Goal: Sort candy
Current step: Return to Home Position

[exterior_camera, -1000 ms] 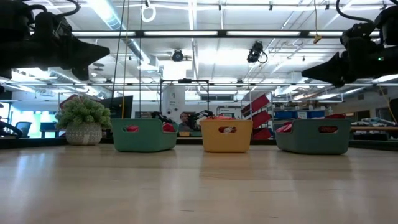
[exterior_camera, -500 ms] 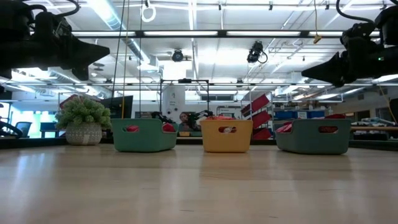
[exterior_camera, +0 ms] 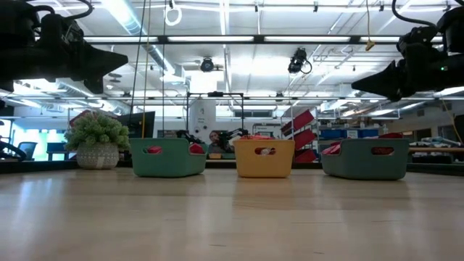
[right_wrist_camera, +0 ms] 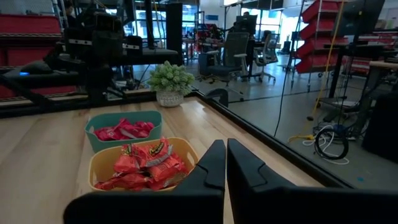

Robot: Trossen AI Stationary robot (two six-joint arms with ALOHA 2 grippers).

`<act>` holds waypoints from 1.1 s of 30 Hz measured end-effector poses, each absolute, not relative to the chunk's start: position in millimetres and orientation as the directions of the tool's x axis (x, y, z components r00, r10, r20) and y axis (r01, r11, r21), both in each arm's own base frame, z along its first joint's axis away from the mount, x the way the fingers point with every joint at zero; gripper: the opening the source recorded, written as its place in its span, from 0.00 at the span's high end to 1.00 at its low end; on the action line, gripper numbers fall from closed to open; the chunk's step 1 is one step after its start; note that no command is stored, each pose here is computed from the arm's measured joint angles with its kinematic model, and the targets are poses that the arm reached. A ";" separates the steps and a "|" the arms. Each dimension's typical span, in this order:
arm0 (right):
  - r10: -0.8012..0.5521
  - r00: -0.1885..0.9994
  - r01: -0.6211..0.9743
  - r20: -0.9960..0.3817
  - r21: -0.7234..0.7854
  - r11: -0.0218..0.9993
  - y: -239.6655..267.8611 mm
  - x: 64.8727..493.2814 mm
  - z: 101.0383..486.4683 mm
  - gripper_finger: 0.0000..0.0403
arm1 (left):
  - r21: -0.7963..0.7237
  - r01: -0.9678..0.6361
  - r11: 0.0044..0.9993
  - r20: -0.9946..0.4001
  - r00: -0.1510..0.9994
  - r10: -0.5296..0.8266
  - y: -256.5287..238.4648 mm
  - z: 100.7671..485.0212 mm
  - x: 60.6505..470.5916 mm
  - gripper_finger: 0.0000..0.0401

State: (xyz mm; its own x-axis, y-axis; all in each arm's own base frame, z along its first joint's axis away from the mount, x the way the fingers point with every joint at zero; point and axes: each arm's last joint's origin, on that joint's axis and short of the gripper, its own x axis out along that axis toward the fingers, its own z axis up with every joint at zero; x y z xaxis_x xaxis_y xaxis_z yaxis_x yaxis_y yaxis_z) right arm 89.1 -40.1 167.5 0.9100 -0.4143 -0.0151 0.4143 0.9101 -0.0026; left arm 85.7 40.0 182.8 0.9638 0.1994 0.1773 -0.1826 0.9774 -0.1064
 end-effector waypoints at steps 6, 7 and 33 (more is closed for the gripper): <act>-0.414 0.910 0.414 -0.015 -0.002 0.910 -40.1 89.1 167.5 0.99 | -0.107 -0.183 0.977 0.177 0.964 0.200 40.0 182.8 85.7 0.98; -0.414 0.910 0.414 -0.015 -0.003 0.910 -40.1 89.1 167.5 0.99 | -0.107 -0.183 0.977 0.177 0.964 0.200 40.0 182.8 85.7 0.98; -0.414 0.910 0.414 -0.015 -0.002 0.910 -40.1 89.1 167.5 0.99 | -0.107 -0.183 0.977 0.177 0.964 0.200 40.0 182.9 85.7 0.98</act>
